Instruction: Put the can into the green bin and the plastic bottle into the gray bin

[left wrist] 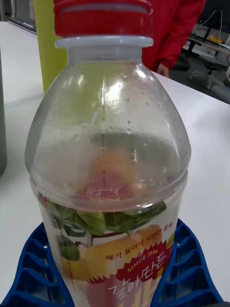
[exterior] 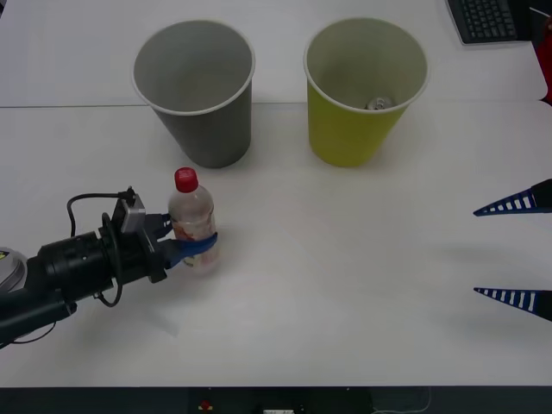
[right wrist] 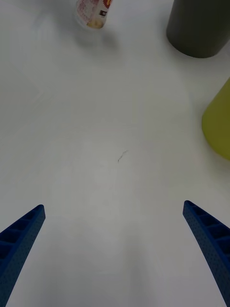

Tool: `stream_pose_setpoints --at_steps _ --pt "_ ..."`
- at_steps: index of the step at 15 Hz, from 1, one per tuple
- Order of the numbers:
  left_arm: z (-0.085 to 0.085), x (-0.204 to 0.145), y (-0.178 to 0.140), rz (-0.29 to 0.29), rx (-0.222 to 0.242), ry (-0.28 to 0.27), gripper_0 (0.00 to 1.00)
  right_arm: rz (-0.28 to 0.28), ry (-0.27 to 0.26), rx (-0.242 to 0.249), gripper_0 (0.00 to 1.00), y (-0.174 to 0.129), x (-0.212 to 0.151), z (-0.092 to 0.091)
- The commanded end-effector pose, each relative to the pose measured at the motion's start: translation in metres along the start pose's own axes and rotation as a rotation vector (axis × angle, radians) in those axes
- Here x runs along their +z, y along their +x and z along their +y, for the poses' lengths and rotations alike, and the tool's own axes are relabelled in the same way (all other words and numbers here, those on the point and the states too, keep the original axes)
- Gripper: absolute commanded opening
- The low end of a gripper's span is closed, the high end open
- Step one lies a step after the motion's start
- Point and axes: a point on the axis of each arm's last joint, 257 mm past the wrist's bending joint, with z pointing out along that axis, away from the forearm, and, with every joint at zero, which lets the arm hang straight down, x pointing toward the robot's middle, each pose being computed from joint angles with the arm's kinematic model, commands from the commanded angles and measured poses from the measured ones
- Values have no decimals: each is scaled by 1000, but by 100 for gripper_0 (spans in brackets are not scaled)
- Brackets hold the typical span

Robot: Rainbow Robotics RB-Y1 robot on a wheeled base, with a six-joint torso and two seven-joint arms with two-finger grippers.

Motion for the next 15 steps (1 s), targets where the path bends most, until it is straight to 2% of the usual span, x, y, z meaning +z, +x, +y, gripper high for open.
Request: stream_pose_setpoints --at_steps 1,2,4,5,8,15 --pt "-10 -3 -14 26 -55 16 0 0 0 0 100 0 0 0" --pt "-13 -4 -21 39 -87 14 0 0 0 0 100 0 0 0" --pt "-14 -7 -36 53 -91 -29 0 0 0 0 100 0 0 0" --pt "-18 -9 -44 63 -116 -41 0 0 0 0 100 0 0 0" --pt "-28 -14 -65 84 -232 -31 0 0 0 0 100 0 0 0" --pt "-28 -36 -115 164 -330 -72 0 0 0 0 100 0 0 0"
